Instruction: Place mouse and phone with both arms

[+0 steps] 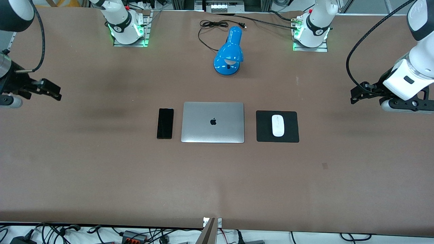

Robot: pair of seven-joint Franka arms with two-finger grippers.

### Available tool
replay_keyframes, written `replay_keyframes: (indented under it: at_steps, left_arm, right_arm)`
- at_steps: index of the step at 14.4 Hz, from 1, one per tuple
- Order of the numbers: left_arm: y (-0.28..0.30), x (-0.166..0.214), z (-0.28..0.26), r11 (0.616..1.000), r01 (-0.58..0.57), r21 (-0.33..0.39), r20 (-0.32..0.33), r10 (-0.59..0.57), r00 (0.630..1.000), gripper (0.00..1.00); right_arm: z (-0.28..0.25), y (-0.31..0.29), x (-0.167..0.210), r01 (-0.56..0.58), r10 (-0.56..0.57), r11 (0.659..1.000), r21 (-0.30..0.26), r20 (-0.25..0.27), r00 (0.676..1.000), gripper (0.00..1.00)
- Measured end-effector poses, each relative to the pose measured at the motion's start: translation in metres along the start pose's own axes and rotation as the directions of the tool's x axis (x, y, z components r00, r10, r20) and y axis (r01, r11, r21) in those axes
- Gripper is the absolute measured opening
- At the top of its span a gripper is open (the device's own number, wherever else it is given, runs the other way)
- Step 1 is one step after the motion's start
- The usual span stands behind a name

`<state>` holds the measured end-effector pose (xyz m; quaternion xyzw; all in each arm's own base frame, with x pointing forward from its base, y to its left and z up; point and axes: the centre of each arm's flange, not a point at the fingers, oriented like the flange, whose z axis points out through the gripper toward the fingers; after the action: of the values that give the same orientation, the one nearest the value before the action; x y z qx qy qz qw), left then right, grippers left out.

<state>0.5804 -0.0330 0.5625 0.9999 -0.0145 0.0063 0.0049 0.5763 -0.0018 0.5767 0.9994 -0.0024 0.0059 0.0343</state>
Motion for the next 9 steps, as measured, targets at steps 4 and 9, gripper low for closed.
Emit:
replay_keyframes:
  at_steps: [4, 9]
  left_arm:
    - [0.0, 0.0, 0.0, 1.0, 0.0, 0.0, 0.0, 0.0, 1.0, 1.0]
    - [0.0, 0.0, 0.0, 1.0, 0.0, 0.0, 0.0, 0.0, 1.0, 1.0]
  right_arm:
    - [0.007, 0.011, -0.003, 0.032, -0.032, 0.999, 0.023, 0.003, 0.999, 1.0]
    - [0.005, 0.03, -0.002, -0.012, 0.014, 0.996, 0.089, -0.023, 1.0, 1.0]
